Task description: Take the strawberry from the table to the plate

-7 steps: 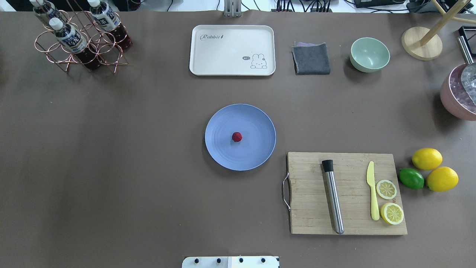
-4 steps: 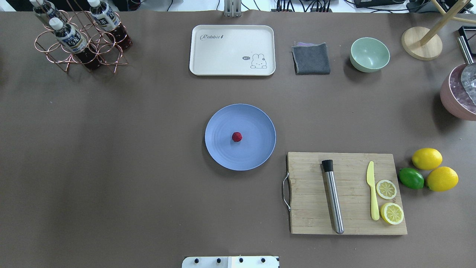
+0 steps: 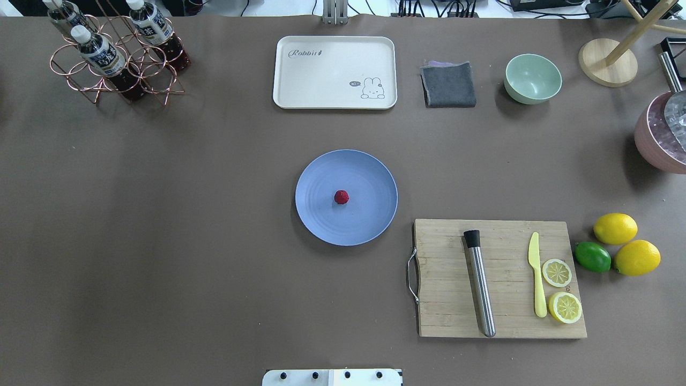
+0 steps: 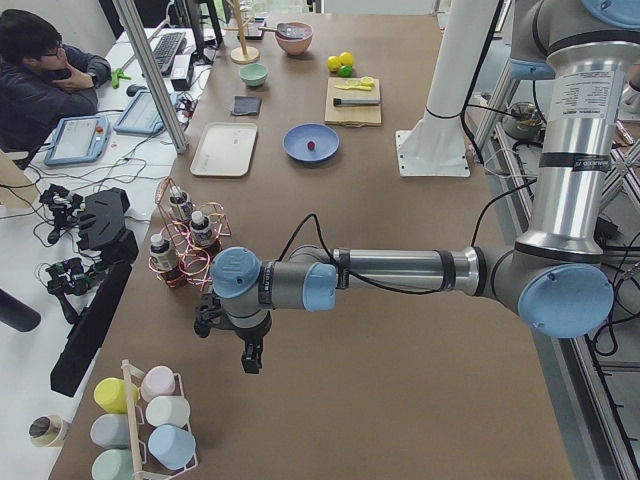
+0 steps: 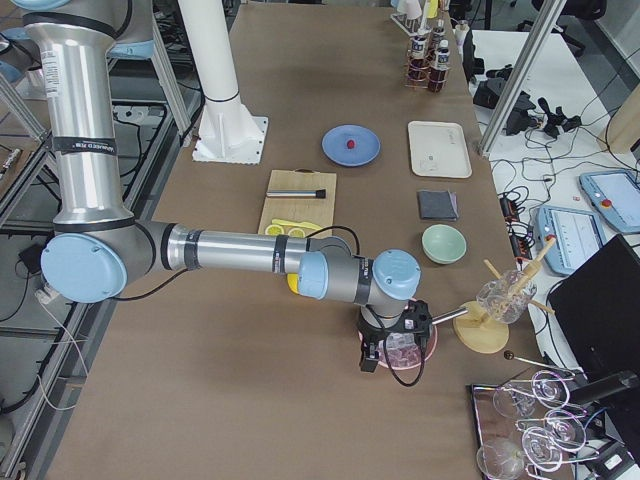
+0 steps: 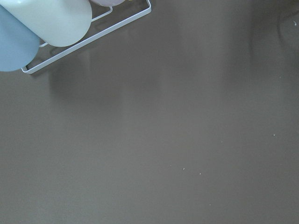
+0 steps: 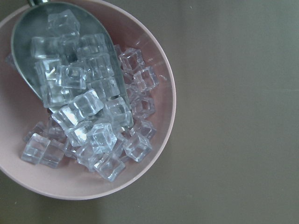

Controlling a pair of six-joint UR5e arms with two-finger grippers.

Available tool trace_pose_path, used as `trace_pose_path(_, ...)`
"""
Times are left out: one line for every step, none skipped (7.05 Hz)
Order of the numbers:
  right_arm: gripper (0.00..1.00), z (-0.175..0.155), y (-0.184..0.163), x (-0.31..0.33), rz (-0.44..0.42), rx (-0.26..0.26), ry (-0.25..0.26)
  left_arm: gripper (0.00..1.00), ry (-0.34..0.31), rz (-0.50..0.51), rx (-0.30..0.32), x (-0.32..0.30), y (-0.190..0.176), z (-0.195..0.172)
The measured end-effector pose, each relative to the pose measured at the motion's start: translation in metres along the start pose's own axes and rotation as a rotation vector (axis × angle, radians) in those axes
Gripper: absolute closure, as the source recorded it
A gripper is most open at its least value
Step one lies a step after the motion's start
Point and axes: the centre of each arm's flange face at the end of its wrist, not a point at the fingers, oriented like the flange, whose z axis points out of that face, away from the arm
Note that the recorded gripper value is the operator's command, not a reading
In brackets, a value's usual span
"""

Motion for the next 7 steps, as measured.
trace_pose_path(0.0,-0.0002,-0.0001,-0.0003,0.0,0.0,0.0,0.02,-0.001,-0.002,-0.002,-0.0013,0.0005,0.0012)
trace_pose_path(0.0,-0.0002,-0.0001,-0.0006,0.0,0.0,-0.001,0.02,-0.001,-0.006,-0.006,-0.0033,0.001,0.0031)
trace_pose_path(0.0,-0.0002,-0.0003,-0.001,0.0,0.0,-0.001,0.02,0.0,-0.008,-0.009,-0.0045,0.0014,0.0044)
trace_pose_path(0.0,-0.0004,-0.0006,-0.0013,-0.001,0.0,-0.001,0.02,0.0,-0.011,-0.012,-0.0055,0.0016,0.0055)
trace_pose_path(0.0,-0.0001,-0.0008,-0.002,-0.002,0.0,-0.001,0.02,0.0,-0.013,-0.014,-0.0059,0.0015,0.0065)
trace_pose_path(0.0,-0.0001,-0.0009,-0.0021,-0.003,0.0,-0.001,0.02,0.0,-0.013,-0.015,-0.0059,0.0014,0.0069)
trace_pose_path(0.0,-0.0004,-0.0009,-0.002,-0.002,0.0,-0.001,0.02,0.0,-0.013,-0.015,-0.0058,0.0013,0.0068)
